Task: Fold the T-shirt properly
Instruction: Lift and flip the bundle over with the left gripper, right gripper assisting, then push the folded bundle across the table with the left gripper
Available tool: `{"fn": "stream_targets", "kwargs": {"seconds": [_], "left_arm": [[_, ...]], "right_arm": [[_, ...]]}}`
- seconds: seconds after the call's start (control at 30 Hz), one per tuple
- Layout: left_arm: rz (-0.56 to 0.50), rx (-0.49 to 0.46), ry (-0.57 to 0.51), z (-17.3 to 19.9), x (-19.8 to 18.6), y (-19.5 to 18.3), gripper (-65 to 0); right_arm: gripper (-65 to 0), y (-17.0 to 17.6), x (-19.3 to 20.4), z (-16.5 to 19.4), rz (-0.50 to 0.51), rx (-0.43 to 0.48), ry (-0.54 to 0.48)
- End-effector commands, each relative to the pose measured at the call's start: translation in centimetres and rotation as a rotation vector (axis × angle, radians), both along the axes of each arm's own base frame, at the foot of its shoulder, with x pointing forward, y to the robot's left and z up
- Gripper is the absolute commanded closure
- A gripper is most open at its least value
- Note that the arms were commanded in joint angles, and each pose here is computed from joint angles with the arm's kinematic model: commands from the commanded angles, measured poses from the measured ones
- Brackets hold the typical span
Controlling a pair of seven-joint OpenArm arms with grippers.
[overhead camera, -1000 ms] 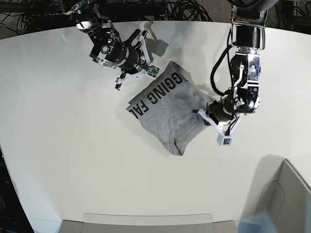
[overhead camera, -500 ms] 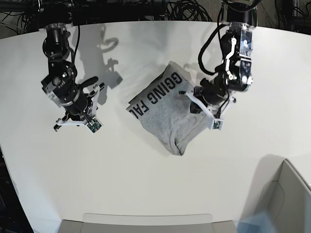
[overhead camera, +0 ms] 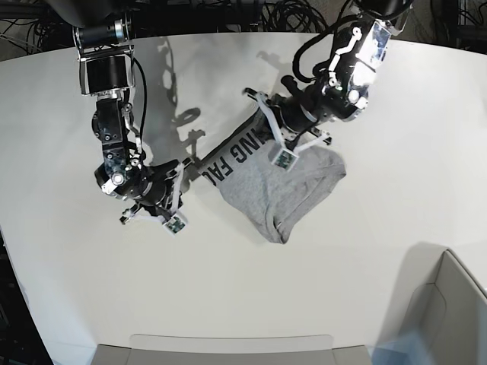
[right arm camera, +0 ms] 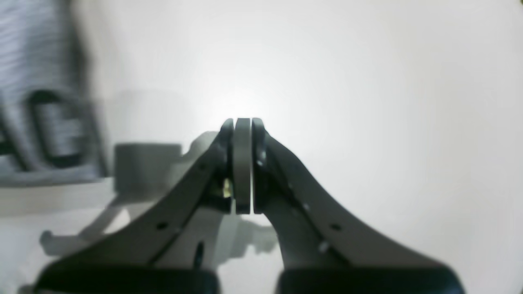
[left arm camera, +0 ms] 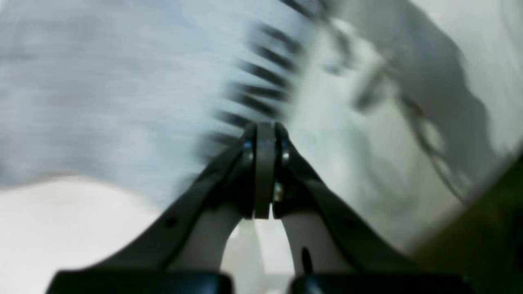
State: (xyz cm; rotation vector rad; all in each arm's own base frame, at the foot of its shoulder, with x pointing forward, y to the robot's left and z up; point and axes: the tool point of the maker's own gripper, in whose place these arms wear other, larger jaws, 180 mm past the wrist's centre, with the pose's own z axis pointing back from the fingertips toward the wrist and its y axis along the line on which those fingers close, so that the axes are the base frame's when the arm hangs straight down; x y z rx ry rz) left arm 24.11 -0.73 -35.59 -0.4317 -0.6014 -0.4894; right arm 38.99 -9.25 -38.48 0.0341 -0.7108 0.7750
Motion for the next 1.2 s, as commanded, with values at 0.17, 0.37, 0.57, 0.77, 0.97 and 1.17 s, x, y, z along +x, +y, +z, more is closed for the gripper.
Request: {"fn": "stream_targets", "kwargs": {"seconds": [0.17, 0.37, 0.57, 0.77, 0.97, 1.17], "left_arm": [[-0.024, 0.039, 0.035, -1.1, -0.5, 0.3, 0.0], [0.023, 0.137, 0.068, -3.7, 2.0, 3.6, 0.0], [0.253, 0.150, 0.058, -3.4, 7.4, 10.0, 0.0], [0.472, 0.096, -0.056, 0.0, 11.4, 16.0, 0.0], [0.502, 0.008, -0.217, 5.0, 12.5, 15.3, 0.0], [0.499, -0.149, -0.240, 4.6, 13.6, 9.9, 0.0]], "right_arm": [[0.0, 2.7, -1.6, -0.9, 0.084, 0.010, 0.011], [0.0, 6.4, -6.2, -2.3, 0.209, 0.013, 0.042], [0.0, 10.9, -10.6, -2.7, 0.361, 0.028, 0.059], [0.0, 11.7, -13.2, -1.6, 0.399, 0.048, 0.036], [0.0, 5.6, -13.1, 0.2, 0.232, 0.043, -0.012], [0.0, -1.3, -12.2, 1.9, 0.021, 0.011, -0.066]]}}
